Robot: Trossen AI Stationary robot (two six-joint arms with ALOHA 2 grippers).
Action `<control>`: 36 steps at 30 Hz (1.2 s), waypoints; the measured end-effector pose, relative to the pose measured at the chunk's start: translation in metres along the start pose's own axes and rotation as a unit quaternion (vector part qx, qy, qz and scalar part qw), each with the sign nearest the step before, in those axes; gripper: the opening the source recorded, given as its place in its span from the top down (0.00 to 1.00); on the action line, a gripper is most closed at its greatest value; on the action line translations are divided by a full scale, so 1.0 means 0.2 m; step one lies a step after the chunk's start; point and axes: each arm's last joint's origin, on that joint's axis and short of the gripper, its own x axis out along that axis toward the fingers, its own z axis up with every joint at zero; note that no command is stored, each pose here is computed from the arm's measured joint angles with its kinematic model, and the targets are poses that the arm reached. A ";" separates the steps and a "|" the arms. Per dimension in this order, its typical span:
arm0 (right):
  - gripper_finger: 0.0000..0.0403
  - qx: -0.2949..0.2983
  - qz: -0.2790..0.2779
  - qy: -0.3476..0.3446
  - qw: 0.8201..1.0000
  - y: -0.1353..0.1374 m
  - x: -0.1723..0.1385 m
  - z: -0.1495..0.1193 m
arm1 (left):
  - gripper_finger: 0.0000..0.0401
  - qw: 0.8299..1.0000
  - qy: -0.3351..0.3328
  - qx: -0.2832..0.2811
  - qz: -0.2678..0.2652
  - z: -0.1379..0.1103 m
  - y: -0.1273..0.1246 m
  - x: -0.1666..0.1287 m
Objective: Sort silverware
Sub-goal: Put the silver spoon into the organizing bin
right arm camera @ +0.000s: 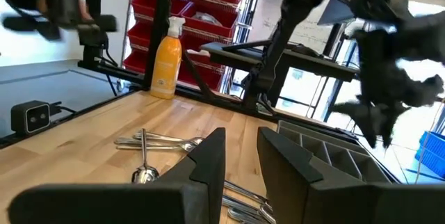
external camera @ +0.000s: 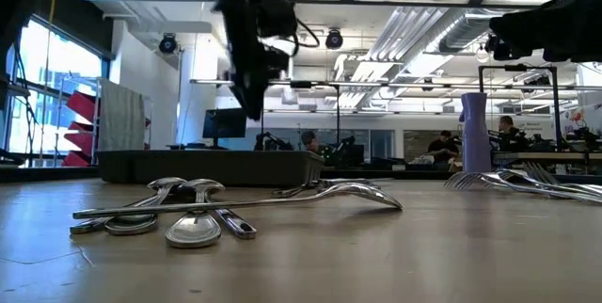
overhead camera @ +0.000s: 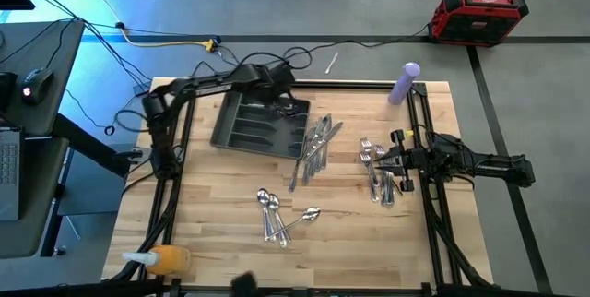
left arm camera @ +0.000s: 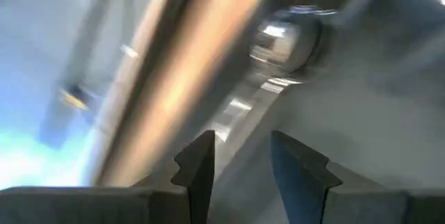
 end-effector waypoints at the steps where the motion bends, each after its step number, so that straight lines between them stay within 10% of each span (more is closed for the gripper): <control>1: 0.82 0.000 0.000 0.000 1.000 0.00 0.00 0.00 | 0.69 0.999 0.010 -0.044 -0.025 -0.03 -0.03 -0.04; 4: 0.82 0.000 0.000 0.000 1.000 0.00 0.00 0.00 | 0.69 0.982 0.054 -0.155 -0.092 -0.14 -0.19 -0.11; 16: 0.82 0.013 0.000 -0.001 1.000 0.00 0.00 0.00 | 0.64 0.944 0.145 -0.257 -0.145 -0.63 -0.94 -0.22; 26: 0.82 0.010 -0.002 -0.014 1.000 0.00 0.00 0.01 | 0.44 0.935 0.131 -0.297 -0.140 -0.68 -1.10 -0.08; 36: 0.82 0.010 -0.002 -0.014 1.000 0.00 0.00 0.01 | 0.48 0.934 0.192 -0.274 -0.127 -0.71 -1.16 0.04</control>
